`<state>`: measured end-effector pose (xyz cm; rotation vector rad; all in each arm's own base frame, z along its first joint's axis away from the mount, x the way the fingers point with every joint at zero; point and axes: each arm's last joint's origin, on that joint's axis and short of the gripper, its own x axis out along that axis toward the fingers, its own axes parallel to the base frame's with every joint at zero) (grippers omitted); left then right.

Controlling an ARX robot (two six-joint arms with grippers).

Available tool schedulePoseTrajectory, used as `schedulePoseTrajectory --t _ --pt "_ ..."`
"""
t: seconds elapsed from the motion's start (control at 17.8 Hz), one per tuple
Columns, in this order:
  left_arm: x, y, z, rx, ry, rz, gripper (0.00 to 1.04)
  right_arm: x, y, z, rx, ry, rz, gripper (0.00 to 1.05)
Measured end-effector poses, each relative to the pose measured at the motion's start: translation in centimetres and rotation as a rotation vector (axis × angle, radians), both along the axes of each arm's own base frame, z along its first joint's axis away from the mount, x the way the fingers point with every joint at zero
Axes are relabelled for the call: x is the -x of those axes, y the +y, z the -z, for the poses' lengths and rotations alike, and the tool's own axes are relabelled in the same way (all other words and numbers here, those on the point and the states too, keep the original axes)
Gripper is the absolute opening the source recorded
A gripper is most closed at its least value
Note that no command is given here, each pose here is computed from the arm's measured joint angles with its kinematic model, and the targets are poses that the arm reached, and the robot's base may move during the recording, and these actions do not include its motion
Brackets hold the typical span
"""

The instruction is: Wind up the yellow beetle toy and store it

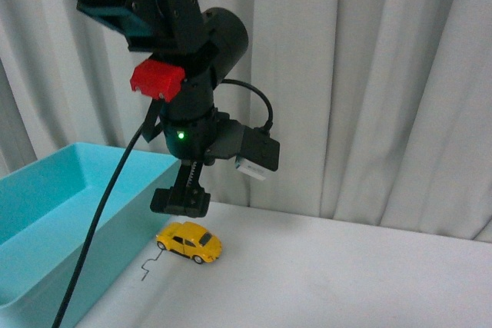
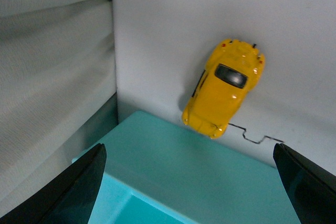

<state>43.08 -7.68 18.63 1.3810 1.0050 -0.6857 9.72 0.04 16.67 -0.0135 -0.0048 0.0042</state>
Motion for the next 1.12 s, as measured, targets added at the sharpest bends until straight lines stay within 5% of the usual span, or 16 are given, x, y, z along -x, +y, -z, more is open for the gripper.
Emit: schedulePoseTrajectory --t 0.11,0.39,0.79,1.12 --pt "-0.4 2.0 2.9 0.011 0.025 -0.124 0.98 0.0 0.0 0.0 0.0 0.0 0.0 0.98" --pt "-1.5 3.2 6.9 0.023 0.051 -0.153 0.98 0.0 0.0 0.0 0.0 0.0 0.0 0.98" --pt "-2.4 3.4 9.0 0.045 0.089 -0.108 0.96 0.0 0.0 0.0 0.0 0.0 0.0 0.98" --pt "-2.8 2.9 8.9 0.033 0.079 -0.046 0.42 0.0 0.0 0.0 0.0 0.0 0.0 0.98"
